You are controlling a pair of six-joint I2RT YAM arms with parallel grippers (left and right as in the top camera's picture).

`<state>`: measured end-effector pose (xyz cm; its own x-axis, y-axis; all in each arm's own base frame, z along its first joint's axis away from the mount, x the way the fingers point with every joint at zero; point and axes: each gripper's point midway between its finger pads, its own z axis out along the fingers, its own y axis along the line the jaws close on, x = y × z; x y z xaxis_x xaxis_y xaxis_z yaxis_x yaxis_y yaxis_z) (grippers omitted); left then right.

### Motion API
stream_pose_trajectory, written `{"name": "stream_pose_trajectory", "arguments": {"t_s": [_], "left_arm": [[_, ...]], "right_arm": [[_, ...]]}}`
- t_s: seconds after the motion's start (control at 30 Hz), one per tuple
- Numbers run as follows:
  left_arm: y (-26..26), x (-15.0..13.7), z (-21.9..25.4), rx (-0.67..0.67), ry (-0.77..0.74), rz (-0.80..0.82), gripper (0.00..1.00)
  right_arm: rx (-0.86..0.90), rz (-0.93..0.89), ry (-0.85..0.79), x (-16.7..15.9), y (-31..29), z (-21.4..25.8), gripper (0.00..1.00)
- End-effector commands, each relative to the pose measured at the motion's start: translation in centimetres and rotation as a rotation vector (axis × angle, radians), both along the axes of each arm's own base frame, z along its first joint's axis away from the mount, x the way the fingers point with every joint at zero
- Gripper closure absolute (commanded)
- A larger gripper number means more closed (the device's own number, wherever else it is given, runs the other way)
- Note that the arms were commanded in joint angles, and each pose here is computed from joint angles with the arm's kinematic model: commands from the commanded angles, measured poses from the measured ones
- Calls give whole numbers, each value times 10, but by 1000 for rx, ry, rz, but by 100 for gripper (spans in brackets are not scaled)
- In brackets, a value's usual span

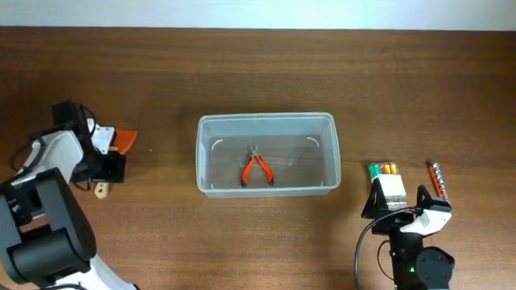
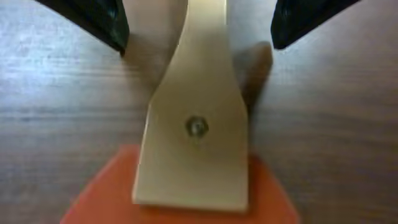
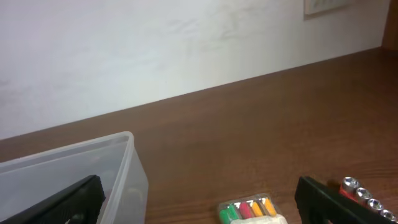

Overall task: Pack container
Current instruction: 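Move the left gripper to the scraper handle and grasp it, then lift the orange scraper and lower it into the container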

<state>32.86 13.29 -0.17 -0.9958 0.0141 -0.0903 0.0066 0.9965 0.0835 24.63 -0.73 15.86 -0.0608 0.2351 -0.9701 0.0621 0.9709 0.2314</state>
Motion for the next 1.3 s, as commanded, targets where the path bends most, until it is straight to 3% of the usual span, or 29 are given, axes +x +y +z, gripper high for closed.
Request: {"name": "stream_pose_trajectory", "arguments": {"t_s": [0.0,0.07,0.13,0.23,0.53,0.8,1.07,1.27], "left_arm": [[-2,-7,-23,-18,50,-13,28],[-2,-7,-27,-21,56,-13,36],[-2,-7,-29,-21,57,-13,56],[-1,-5,-29,-19,51,-13,72],[2,3,-26,-8,25,-13,98],[12,31,9,4,-27,42,98],[18,72,92,21,-105,52,98],[-19,99,153,-63,-197,-27,98]], "right_arm": [[-2,-8,6,0,-2,-3,1],[-2,-8,6,0,-2,-3,1],[-2,-8,6,0,-2,-3,1],[-2,-8,6,0,-2,-3,1],[-2,-8,6,0,-2,-3,1],[-2,-8,6,0,-2,-3,1],[-2,-8,6,0,-2,-3,1],[-2,-8,6,0,-2,-3,1]]}}
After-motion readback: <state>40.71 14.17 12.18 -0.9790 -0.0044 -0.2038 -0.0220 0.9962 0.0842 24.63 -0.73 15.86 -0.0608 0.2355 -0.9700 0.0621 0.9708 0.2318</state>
